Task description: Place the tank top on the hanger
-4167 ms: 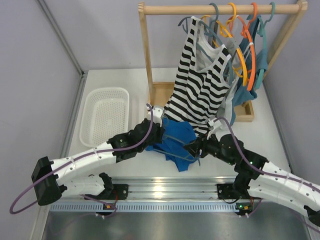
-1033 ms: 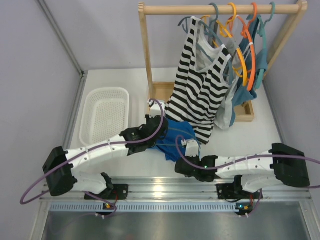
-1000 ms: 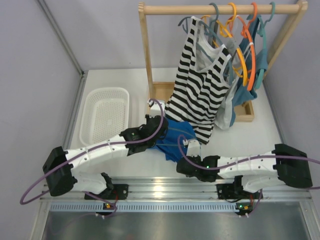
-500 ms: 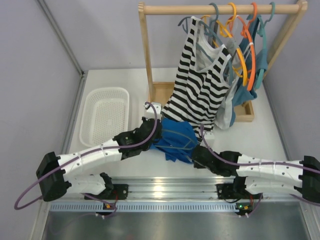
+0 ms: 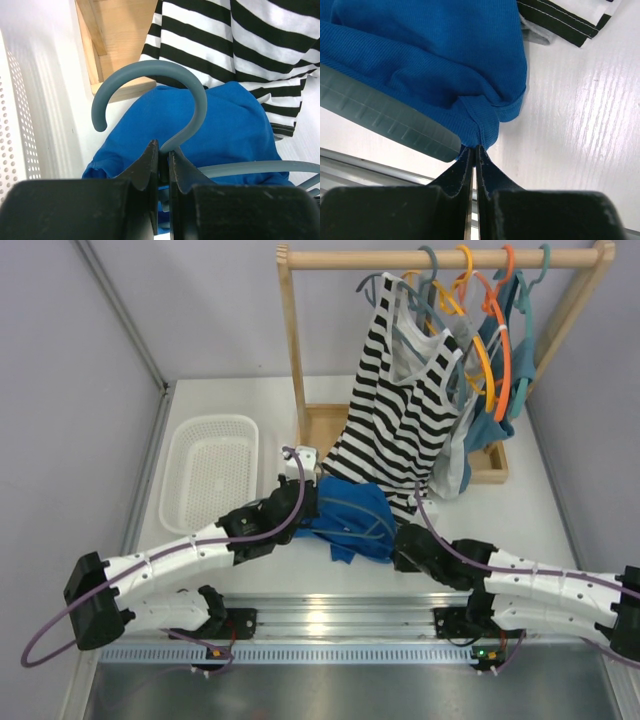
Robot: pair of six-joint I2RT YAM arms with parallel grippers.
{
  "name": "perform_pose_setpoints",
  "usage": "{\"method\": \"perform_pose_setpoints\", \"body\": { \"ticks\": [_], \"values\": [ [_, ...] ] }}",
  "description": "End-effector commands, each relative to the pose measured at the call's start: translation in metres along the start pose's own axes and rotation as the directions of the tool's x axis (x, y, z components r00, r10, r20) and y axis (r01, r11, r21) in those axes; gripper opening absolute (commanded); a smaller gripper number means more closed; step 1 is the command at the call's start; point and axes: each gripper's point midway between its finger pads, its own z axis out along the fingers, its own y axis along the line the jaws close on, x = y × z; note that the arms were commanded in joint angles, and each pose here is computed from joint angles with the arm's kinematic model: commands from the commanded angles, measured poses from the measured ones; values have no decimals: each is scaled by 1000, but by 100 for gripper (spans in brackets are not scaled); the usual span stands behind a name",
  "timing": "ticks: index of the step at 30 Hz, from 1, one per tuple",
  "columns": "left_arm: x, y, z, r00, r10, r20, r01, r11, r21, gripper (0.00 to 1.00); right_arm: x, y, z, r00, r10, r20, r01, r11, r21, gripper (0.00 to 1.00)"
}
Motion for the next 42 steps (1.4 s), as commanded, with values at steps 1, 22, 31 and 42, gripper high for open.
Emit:
{"method": "perform_pose_setpoints", "body": {
  "ticks": [1,22,31,42],
  "values": [
    [-15,1,-4,998,-17,61,16,1000,16,0,-3,-6,-3,1000,-5,-4,5,1000,7,0],
    [-4,6,-4,999,-9,48,9,1000,2,0,-21,-4,-21,1000,0,8,0,1000,-9,0],
    [-3,6,0,999,-12,52,12,1000,-13,0,-33,14,-34,1000,-28,-2,28,998,-58,0],
    [-12,-8,6,997,-34,70,32,999,29,0,-55,30,-50,996,-85,11,86,994,-73,0]
  ]
}}
